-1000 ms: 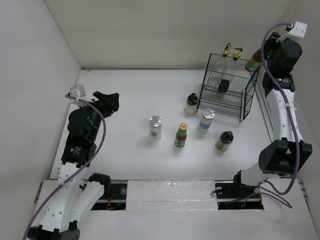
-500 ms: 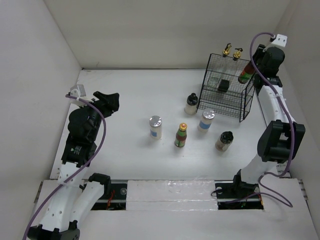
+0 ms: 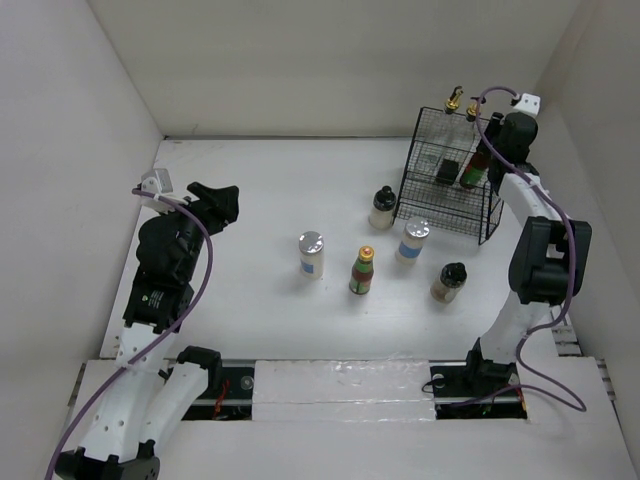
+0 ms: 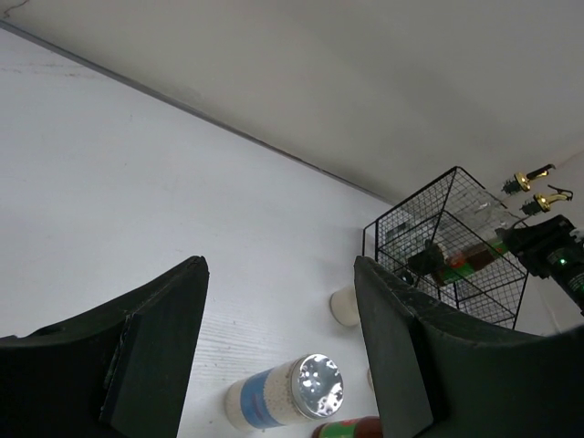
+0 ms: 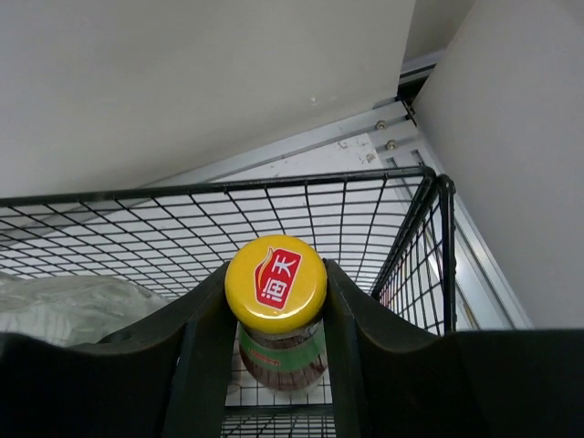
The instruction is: Organize the condiment bottles
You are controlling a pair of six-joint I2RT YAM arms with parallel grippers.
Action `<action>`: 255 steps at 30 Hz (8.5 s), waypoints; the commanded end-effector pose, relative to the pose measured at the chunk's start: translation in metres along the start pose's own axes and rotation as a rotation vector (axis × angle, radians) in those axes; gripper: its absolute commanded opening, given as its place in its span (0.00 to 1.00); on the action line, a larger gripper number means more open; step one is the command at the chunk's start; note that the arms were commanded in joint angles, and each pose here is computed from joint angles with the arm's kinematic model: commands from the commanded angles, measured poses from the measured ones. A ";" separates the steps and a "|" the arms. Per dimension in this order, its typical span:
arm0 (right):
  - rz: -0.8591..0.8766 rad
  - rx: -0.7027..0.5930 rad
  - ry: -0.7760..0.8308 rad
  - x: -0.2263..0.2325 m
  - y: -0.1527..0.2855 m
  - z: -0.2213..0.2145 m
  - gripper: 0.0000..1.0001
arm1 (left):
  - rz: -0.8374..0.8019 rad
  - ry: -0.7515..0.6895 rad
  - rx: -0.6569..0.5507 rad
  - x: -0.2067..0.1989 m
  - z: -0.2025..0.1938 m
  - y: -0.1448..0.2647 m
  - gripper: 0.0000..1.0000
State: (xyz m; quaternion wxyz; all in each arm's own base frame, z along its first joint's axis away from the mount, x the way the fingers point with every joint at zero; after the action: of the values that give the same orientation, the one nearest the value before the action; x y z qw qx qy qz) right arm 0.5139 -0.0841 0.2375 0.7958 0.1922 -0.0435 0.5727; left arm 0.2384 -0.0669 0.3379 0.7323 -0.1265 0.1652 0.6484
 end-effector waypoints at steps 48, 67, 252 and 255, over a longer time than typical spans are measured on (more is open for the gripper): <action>1.241 0.298 0.205 0.185 0.369 -0.161 0.88 | -0.073 0.000 -0.025 -0.014 0.011 -0.007 0.61; 1.168 0.165 0.114 0.201 0.346 -0.161 0.23 | -0.082 0.000 -0.037 -0.014 0.012 -0.002 0.61; 0.237 -0.081 0.006 0.069 0.090 -0.023 0.35 | -0.109 -0.002 -0.004 -0.017 0.006 -0.008 0.61; 0.231 -0.038 0.008 0.070 0.084 -0.038 0.42 | -0.099 -0.002 -0.009 -0.016 0.007 -0.008 0.61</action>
State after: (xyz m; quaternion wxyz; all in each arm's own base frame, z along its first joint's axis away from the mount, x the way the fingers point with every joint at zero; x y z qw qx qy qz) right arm 0.4474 0.0017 0.2246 0.7402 0.1817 -0.0290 0.6467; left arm 0.2457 -0.0792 0.3315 0.7561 -0.1110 0.1787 0.6197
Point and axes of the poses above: each gripper's point midway between its finger pads, its own y axis back along the fingers, its own x axis along the line the jaws close on, z = x × y, the point moved 5 cm from there along y, back along the fingers, and after that the axes turned 12 degrees about -y, right-handed, at the moved point
